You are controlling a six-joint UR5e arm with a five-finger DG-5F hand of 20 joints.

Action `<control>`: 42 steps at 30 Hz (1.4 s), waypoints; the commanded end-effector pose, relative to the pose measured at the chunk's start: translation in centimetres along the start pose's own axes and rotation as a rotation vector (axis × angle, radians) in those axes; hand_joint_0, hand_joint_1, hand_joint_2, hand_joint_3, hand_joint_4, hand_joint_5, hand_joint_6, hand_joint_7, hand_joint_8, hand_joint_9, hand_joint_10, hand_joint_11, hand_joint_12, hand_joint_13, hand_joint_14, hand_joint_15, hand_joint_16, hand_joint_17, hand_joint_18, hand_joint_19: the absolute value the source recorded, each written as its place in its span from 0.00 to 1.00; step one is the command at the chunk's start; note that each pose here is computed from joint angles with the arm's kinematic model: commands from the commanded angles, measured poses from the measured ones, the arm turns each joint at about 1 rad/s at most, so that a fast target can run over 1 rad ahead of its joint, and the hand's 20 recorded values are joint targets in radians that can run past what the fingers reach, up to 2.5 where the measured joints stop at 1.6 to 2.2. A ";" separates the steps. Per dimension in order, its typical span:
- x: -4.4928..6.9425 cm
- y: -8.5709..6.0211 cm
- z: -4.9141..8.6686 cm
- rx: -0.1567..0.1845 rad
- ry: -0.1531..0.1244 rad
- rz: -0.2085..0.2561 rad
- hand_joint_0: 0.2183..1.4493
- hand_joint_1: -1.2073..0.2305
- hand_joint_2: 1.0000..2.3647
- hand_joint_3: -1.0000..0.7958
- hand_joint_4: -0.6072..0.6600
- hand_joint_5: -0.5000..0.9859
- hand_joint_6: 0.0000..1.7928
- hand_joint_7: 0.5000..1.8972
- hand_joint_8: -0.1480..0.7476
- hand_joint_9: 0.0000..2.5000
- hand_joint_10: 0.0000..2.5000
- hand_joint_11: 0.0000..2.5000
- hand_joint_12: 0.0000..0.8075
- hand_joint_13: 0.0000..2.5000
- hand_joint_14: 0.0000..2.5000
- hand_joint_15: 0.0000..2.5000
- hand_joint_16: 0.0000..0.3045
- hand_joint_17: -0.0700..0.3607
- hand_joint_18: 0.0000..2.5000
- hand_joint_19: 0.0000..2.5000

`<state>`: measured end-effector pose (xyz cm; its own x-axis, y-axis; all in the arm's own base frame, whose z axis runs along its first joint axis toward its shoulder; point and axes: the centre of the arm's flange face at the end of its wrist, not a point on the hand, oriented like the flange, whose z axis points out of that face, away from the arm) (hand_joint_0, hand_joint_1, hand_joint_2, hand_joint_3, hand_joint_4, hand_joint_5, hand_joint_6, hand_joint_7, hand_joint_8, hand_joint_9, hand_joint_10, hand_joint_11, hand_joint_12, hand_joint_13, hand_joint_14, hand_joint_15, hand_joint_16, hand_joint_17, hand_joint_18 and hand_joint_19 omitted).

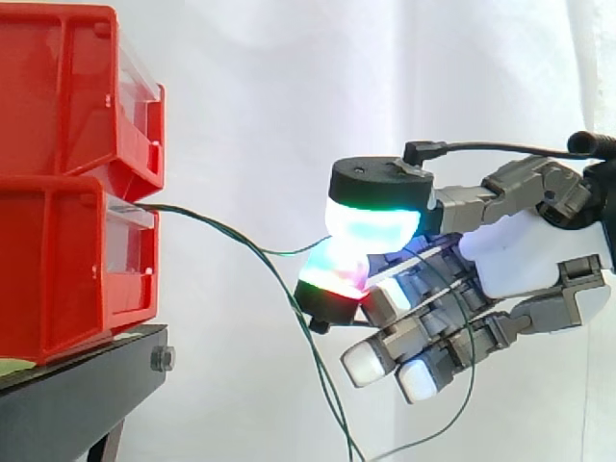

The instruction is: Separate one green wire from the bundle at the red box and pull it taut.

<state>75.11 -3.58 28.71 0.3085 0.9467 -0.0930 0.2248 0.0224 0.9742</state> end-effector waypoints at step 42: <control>-0.2 -0.1 0.0 0.004 -0.003 0.000 0.26 0.33 0.00 0.28 0.56 0.22 0.50 0.38 0.47 0.44 0.01 0.38 0.45 0.36 0.01 0.20 0.17 0.43 0.34 0.23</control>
<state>75.06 -3.82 28.68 0.3116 0.9457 -0.0926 0.2274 0.0204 0.9736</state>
